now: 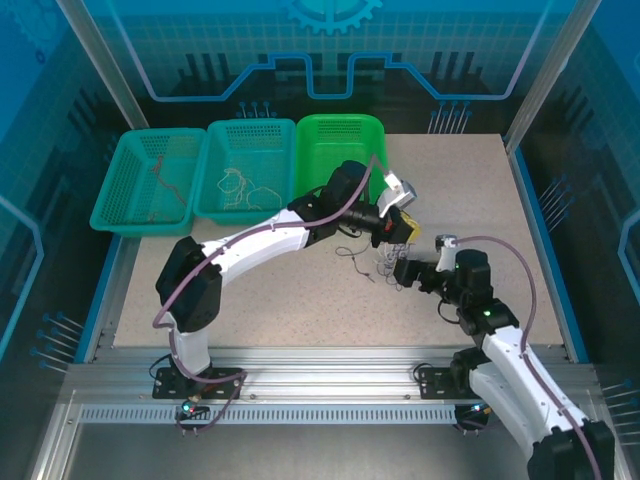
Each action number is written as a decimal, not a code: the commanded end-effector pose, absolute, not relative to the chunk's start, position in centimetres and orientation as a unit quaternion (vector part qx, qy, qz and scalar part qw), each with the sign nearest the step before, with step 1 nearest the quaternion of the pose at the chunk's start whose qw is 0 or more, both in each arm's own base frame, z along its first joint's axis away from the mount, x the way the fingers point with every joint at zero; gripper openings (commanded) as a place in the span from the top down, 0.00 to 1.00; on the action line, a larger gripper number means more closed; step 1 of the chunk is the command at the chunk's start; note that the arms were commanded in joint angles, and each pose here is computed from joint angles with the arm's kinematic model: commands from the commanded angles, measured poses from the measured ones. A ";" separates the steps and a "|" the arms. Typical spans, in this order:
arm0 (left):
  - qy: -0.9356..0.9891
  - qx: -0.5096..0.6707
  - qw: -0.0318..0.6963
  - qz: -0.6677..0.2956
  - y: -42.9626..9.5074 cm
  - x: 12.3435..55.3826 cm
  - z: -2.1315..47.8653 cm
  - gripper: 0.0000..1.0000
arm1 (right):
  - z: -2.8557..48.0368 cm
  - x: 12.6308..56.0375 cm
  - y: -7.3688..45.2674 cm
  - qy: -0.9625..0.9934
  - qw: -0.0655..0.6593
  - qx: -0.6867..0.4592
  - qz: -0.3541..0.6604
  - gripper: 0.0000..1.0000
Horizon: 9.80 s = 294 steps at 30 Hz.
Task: Untangle the cables
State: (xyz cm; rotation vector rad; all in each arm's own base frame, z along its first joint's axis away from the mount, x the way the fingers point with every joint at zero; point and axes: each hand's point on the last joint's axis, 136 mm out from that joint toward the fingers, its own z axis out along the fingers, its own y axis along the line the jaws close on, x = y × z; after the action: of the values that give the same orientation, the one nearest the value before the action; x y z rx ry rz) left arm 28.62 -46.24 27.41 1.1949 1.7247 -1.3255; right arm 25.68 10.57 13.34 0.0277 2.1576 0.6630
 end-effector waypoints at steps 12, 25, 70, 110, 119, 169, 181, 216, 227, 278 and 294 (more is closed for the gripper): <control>0.579 0.476 0.407 -0.523 -43.8 25.4 39.2 1.00 | 11.4 30.8 7.1 0.911 0.394 0.077 0.097 0.76; 0.604 0.330 0.570 -0.449 -34.4 32.4 48.7 1.00 | 7.8 29.4 4.1 0.936 0.307 0.171 0.032 0.93; 0.761 0.129 0.490 -0.405 -23.4 44.5 37.2 0.34 | 14.0 28.6 7.9 0.943 0.274 0.105 0.155 1.00; 0.605 0.454 0.378 -0.534 -42.0 33.1 24.7 0.24 | 32.4 24.0 19.7 0.790 0.325 -0.210 0.476 0.98; 0.623 0.382 0.402 -0.552 -41.5 35.0 25.3 1.00 | 32.2 26.5 16.1 0.825 0.402 -0.156 0.366 0.99; 0.536 0.089 0.674 -0.501 -23.8 46.2 57.4 1.00 | 10.2 24.3 -6.2 0.872 0.195 0.431 0.125 0.81; 0.577 0.085 0.653 -0.484 -25.2 51.0 52.8 1.00 | 20.6 25.0 -4.3 0.853 0.283 0.398 0.183 0.38; 0.779 0.027 0.534 -0.328 -25.2 60.6 35.1 0.41 | 21.4 24.1 -3.2 0.834 0.259 0.437 0.215 0.34; 0.744 0.157 0.548 -0.348 -28.3 50.4 41.4 0.31 | 11.9 20.0 -5.9 0.848 0.084 0.513 0.101 0.28; 0.686 0.487 0.306 -0.445 -36.1 30.5 24.2 0.29 | 25.1 32.0 10.4 0.912 0.193 0.121 0.340 1.00; 0.734 0.438 0.352 -0.382 -37.3 35.4 20.3 0.54 | 32.0 31.4 14.6 0.880 0.245 0.033 0.405 1.00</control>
State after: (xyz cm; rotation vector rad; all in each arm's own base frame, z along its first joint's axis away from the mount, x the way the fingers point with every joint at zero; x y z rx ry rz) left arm 34.65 -37.14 21.45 1.1504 1.8832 -1.0184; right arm 32.07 13.93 30.02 0.1460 2.4518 1.0710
